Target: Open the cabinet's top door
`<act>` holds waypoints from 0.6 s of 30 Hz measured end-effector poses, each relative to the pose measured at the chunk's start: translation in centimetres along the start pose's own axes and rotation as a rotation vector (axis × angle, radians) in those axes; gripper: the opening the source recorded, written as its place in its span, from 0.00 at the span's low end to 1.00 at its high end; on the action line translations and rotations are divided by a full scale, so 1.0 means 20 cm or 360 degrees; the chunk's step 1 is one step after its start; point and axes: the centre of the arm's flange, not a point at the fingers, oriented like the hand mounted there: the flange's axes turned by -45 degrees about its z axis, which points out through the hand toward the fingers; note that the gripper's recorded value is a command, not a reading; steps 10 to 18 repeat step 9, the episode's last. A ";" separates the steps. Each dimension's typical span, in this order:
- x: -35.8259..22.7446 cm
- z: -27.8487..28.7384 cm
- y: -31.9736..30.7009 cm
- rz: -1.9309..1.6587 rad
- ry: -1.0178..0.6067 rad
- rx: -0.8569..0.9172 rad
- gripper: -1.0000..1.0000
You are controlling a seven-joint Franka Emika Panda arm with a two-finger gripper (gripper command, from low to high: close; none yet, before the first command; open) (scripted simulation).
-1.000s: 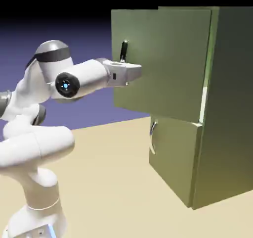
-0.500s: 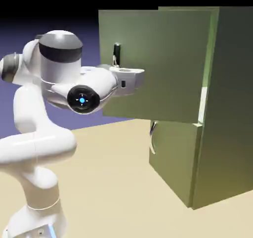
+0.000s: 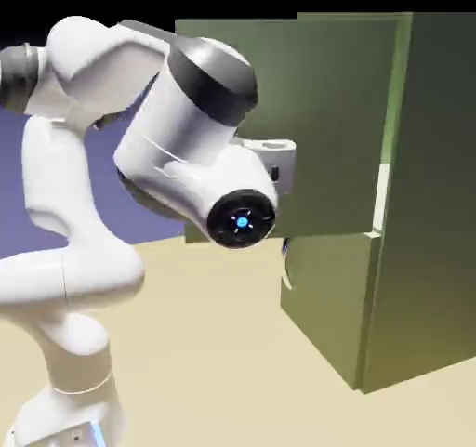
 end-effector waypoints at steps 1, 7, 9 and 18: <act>0.00 -0.03 0.02 0.0000 0.0000 0.0037 0.00; 0.00 -0.22 0.14 0.0000 0.0000 0.0271 0.00; 0.00 -0.24 0.16 0.0000 0.0000 0.0295 1.00; 0.00 -0.24 0.16 0.0000 0.0000 0.0295 1.00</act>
